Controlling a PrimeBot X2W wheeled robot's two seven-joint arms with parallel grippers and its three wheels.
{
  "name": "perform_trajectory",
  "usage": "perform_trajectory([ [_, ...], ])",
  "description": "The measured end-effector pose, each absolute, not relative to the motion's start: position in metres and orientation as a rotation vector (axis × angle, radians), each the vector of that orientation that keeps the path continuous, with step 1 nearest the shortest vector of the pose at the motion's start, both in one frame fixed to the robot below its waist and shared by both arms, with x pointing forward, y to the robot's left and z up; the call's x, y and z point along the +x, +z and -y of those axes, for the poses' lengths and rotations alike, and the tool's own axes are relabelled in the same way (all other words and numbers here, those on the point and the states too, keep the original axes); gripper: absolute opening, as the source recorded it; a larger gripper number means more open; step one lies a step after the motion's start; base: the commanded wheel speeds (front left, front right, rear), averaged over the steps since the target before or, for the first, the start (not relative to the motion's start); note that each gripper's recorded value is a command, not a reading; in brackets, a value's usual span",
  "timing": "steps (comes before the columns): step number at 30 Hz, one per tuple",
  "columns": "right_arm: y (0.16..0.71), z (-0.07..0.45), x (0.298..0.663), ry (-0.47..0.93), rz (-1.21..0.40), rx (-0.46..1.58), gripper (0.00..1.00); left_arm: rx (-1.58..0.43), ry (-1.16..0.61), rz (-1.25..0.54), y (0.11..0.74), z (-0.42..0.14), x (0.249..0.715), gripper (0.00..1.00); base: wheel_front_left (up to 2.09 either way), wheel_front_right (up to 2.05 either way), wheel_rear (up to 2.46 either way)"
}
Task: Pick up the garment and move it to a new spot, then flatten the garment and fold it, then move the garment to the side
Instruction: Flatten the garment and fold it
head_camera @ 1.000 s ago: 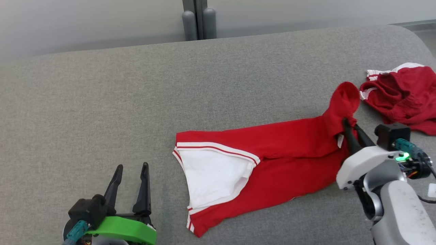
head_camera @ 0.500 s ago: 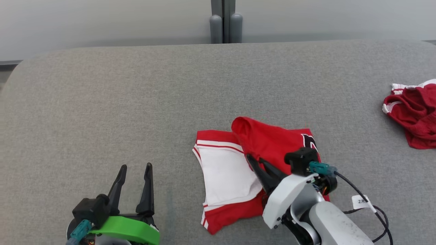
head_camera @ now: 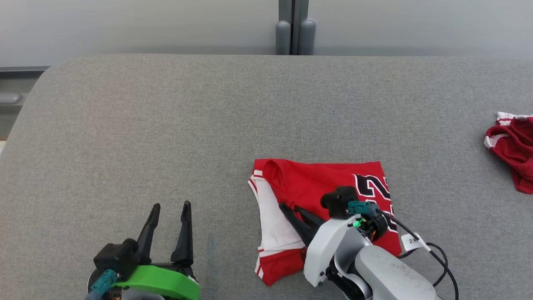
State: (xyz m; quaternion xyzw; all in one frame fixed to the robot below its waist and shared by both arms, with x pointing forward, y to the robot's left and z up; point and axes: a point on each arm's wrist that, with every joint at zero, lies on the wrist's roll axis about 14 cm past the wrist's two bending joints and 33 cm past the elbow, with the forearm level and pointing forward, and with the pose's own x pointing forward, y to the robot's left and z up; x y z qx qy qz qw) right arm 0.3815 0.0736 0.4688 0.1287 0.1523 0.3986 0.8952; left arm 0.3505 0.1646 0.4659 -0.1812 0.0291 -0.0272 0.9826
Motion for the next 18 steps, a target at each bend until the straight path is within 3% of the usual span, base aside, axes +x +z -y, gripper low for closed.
perform_trajectory([
  [6,0.461,-0.083,0.377,0.861,-0.344,0.254,0.04,-0.368,-0.058,-0.069,0.462,-0.163,0.35,1.0,0.0,0.0,0.0],
  [7,0.461,-0.084,0.375,0.868,-0.35,0.258,0.25,-0.367,-0.059,-0.071,0.462,-0.163,0.35,1.0,0.0,0.0,0.0],
  [9,0.461,-0.089,0.372,0.885,-0.352,0.266,1.0,-0.366,-0.063,-0.073,0.461,-0.161,0.35,1.0,0.0,0.0,0.0],
  [18,0.484,-0.082,0.39,0.854,-0.238,0.284,1.0,-0.348,-0.107,-0.046,0.47,-0.151,0.357,1.0,0.0,0.0,0.0],
])
